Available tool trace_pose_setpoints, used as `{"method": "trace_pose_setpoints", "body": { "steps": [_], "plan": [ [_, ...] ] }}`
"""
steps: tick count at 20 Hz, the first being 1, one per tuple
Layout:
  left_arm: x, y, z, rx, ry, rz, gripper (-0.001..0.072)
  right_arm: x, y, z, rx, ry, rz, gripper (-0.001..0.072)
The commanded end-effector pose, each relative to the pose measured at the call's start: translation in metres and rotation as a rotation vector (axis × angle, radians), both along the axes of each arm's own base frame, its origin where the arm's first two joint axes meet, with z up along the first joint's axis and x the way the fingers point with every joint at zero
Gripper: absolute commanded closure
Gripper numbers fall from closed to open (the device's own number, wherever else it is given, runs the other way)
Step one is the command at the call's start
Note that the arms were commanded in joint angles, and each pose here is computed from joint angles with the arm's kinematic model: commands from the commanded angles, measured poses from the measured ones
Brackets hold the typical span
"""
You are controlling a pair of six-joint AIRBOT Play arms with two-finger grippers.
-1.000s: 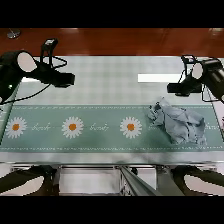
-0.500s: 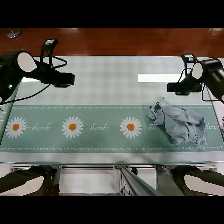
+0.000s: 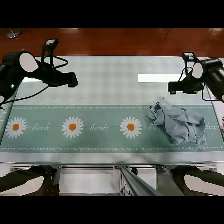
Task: Fold the shirts.
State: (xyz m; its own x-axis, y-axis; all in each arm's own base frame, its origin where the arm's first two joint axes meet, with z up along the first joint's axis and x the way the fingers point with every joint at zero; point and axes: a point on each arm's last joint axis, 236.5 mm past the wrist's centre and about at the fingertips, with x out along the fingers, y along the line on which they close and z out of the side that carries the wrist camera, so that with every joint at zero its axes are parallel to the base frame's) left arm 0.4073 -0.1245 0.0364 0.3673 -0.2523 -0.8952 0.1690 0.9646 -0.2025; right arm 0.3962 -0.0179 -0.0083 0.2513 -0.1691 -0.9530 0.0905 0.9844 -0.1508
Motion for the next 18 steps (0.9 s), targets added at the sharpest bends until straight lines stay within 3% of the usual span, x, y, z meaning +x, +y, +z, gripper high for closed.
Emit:
{"method": "trace_pose_setpoints", "body": {
  "steps": [1,6,10,11,12,13,16,18],
  "plan": [
    [-0.031,0.01,-0.015,0.047,0.14,-0.048,0.0007,-0.04,-0.023,0.001,-0.062,0.161,0.015,0.009],
    [-0.087,-0.005,-0.012,-0.011,0.168,-0.088,0.0006,-0.11,-0.036,-0.041,0.023,0.228,-0.105,0.009],
    [-0.111,-0.028,-0.03,-0.125,0.027,0.013,0.0007,-0.155,-0.007,-0.106,0.15,0.292,-0.145,0.01],
    [-0.115,-0.028,-0.038,-0.125,0.032,0.018,0.0006,-0.154,-0.002,-0.11,0.173,0.293,-0.141,0.0196],
    [-0.119,-0.027,-0.045,-0.118,0.048,0.018,0.0006,-0.149,0.006,-0.107,0.207,0.283,-0.11,0.0534],
    [-0.117,-0.025,-0.047,-0.114,0.052,0.022,0.0007,-0.141,0.014,-0.1,0.238,0.27,-0.071,0.0689],
    [-0.11,0.013,-0.031,-0.036,0.046,0.068,0.0007,-0.094,0.027,-0.035,0.29,0.151,0.008,0.0688],
    [-0.105,0.054,-0.001,0.03,-0.015,0.132,0.0007,-0.05,0.034,0.05,0.315,-0.098,0.041,0.0689]
  ]
}}
